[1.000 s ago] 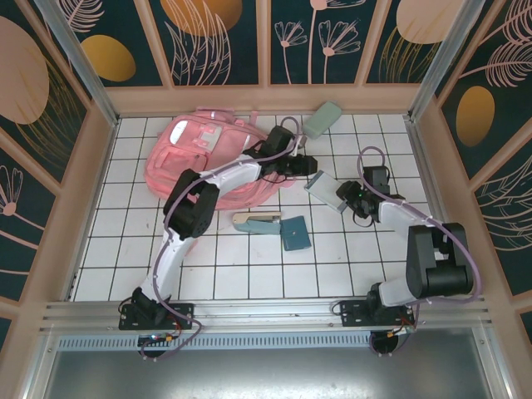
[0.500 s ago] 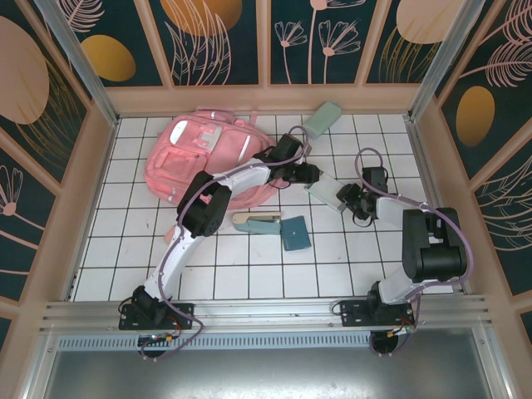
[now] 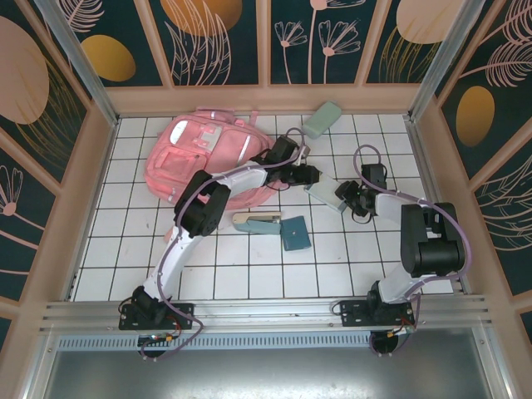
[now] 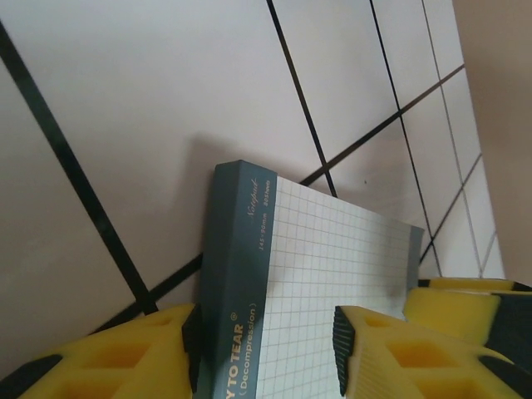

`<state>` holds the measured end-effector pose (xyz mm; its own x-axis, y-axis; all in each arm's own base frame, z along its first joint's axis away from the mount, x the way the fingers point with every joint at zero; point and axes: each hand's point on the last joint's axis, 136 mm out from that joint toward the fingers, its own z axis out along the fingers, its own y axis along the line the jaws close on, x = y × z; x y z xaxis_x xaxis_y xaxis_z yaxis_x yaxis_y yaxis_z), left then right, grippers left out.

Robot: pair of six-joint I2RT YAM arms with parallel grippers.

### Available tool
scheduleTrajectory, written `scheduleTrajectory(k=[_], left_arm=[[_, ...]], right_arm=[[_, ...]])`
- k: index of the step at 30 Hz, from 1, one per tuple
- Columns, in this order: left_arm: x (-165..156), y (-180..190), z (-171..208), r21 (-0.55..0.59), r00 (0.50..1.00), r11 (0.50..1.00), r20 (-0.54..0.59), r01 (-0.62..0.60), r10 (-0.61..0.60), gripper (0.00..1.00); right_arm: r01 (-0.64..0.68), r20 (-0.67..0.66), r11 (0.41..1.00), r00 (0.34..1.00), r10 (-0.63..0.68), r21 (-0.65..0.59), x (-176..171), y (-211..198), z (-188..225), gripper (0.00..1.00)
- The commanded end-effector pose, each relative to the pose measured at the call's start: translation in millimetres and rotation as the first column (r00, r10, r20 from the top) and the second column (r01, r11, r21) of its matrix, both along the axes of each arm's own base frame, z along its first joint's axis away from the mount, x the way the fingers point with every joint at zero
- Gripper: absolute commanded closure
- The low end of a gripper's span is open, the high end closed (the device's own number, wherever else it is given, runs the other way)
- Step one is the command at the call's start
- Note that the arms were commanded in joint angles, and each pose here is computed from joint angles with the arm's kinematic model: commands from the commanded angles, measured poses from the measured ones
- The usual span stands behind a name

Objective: Pack the student bag

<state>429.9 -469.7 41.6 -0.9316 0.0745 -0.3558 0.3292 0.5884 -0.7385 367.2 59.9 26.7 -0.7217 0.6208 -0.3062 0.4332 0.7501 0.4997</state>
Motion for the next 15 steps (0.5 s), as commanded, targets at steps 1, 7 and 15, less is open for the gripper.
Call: scheduleTrajectory(k=[1,7,15], left_arm=[[-45,-29,47,-0.185,0.985,0.973,-0.077,0.138,-0.154,0.55],[-58,-34,75,-0.314,0.974,0.935,-0.099,0.165,-0.205,0.55],[-59,-31,66,-0.315,0.974,0.938,-0.122,0.146,-0.192,0.58]], right_arm=[[-0.087,0.068,0.994,0.994,0.083,0.06,18,25,5,0.44],[-0.087,0.073,0.995,0.994,0.083,0.057,19,25,9,0.44],[-0.084,0.081,0.995,0.994,0.079,0.056,19,24,13,0.44]])
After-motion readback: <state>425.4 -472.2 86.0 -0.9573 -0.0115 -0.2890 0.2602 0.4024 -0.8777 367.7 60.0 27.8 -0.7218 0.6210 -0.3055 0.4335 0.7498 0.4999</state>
